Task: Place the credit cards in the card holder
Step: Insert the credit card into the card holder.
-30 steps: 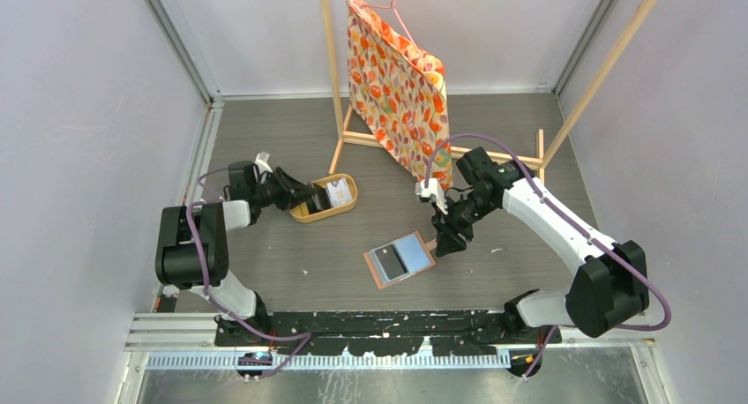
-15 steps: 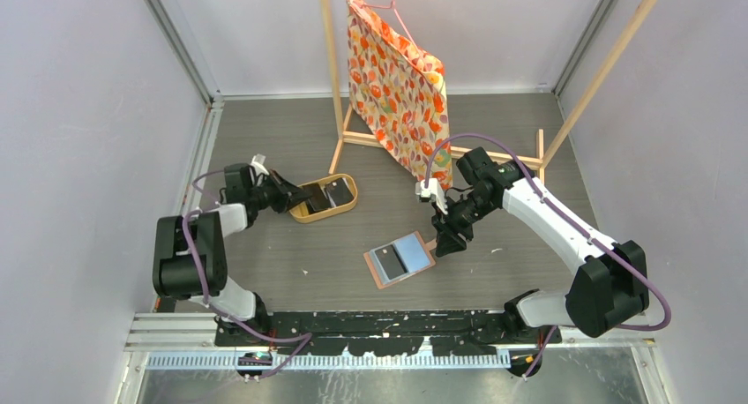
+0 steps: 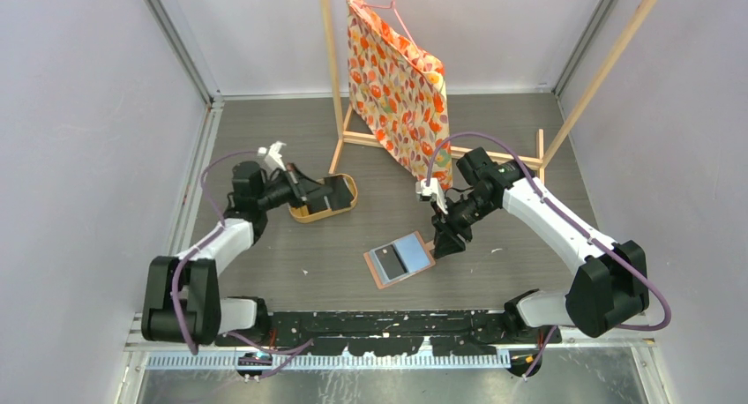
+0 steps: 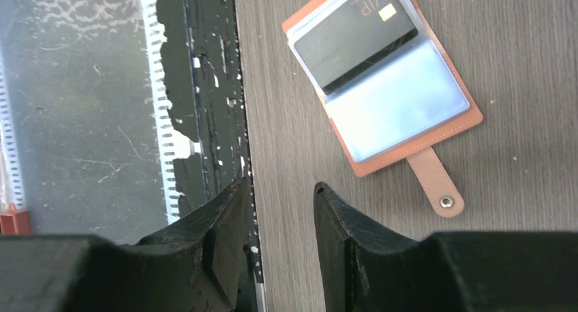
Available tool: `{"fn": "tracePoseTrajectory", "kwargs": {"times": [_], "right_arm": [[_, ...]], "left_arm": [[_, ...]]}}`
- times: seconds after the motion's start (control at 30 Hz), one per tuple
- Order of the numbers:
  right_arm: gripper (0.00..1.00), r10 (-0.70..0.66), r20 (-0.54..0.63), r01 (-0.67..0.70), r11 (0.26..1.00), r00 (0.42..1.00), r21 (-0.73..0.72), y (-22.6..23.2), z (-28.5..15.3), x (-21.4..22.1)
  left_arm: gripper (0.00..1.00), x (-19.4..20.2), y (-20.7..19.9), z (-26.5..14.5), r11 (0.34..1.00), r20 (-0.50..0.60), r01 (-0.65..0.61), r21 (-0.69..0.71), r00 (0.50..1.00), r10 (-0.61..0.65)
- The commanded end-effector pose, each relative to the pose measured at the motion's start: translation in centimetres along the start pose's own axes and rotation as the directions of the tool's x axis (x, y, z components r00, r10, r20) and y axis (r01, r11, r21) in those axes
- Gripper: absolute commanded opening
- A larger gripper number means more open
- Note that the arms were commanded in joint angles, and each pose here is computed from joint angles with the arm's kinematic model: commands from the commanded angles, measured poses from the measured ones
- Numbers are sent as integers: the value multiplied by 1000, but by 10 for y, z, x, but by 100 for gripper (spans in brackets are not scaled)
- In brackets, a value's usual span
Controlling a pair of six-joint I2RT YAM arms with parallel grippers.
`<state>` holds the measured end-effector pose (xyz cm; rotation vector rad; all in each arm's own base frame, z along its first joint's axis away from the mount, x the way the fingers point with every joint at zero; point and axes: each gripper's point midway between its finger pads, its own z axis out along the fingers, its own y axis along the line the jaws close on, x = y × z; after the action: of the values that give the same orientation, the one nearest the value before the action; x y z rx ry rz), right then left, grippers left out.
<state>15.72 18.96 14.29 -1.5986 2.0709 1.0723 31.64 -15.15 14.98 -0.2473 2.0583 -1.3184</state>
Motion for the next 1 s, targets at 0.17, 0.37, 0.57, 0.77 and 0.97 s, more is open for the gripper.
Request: {"fn": "tracePoseTrajectory", "kwargs": {"times": [0.17, 0.37, 0.57, 0.77, 0.97], "right_arm": [[47, -10, 182, 32, 992, 983, -121, 32, -10, -44], [59, 37, 244, -2, 990, 969, -140, 39, -20, -58], [70, 97, 294, -47, 984, 951, -173, 43, -24, -63], [69, 141, 285, -78, 972, 948, -220, 44, -17, -61], [60, 136, 259, -75, 970, 956, -232, 46, -7, -60]], "left_arm": [[1, 100, -125, 7, 819, -9, -427, 384, 885, 465], [1, 160, -147, 4, 695, 72, -550, 462, 805, 589], [1, 193, -157, 10, 624, 110, -611, 487, 752, 650], [1, 201, -171, 19, 591, 151, -639, 492, 731, 665], [1, 200, -173, 24, 624, 173, -602, 498, 774, 609]]}}
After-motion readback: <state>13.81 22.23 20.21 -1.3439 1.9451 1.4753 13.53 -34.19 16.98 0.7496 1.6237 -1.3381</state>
